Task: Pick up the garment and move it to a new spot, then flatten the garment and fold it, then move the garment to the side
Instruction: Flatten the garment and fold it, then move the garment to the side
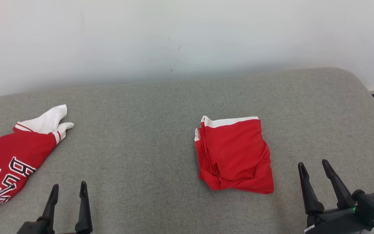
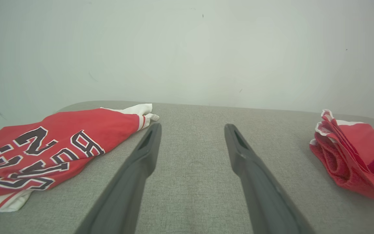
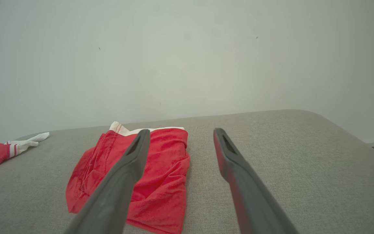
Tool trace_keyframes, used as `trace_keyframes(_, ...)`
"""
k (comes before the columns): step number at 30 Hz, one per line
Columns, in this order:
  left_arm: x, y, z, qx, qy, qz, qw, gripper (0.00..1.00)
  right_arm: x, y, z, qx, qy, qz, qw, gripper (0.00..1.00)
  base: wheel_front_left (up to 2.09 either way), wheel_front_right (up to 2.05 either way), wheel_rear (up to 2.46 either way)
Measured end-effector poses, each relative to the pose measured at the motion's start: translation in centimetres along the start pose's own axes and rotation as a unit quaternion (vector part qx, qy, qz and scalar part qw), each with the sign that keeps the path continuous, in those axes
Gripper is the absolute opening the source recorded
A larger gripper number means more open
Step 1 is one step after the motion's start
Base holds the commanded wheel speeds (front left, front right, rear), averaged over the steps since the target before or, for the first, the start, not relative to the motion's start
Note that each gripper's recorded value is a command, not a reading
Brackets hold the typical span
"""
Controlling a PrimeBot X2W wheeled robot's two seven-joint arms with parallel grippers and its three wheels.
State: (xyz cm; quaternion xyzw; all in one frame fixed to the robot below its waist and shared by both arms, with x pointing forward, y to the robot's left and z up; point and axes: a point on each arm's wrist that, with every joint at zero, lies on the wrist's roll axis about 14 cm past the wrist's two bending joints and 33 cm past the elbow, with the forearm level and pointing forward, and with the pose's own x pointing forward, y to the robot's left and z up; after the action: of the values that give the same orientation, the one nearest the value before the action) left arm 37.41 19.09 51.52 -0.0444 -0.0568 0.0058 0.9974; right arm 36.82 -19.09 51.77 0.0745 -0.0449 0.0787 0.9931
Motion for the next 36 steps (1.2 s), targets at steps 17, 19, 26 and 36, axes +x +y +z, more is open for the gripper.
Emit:
trace_keyframes(17, -2.4, 0.1, -0.5, 0.029, 0.013, -0.010, 0.999, 1.00, -0.9, 1.5, -0.8, -0.007, 0.006, 0.006, 1.000, 1.00, 0.00, 0.00, 0.00)
trace_keyframes(19, -2.5, 0.2, -0.5, 0.029, 0.013, -0.008, 0.999, 1.00, -0.8, 1.8, -1.0, -0.007, 0.009, 0.009, 1.000, 1.00, 0.00, 0.00, 0.00)
trace_keyframes(26, -2.7, 0.4, -0.6, 0.028, 0.014, -0.006, 0.999, 1.00, -0.7, 2.2, -1.5, -0.005, 0.016, 0.015, 1.000, 1.00, 0.00, 0.00, 0.00)
trace_keyframes(36, -2.6, 0.4, -0.5, 0.028, 0.013, -0.008, 1.000, 1.00, -1.0, 2.2, -1.9, -0.003, 0.022, 0.013, 1.000, 1.00, 0.00, 0.00, 0.00)
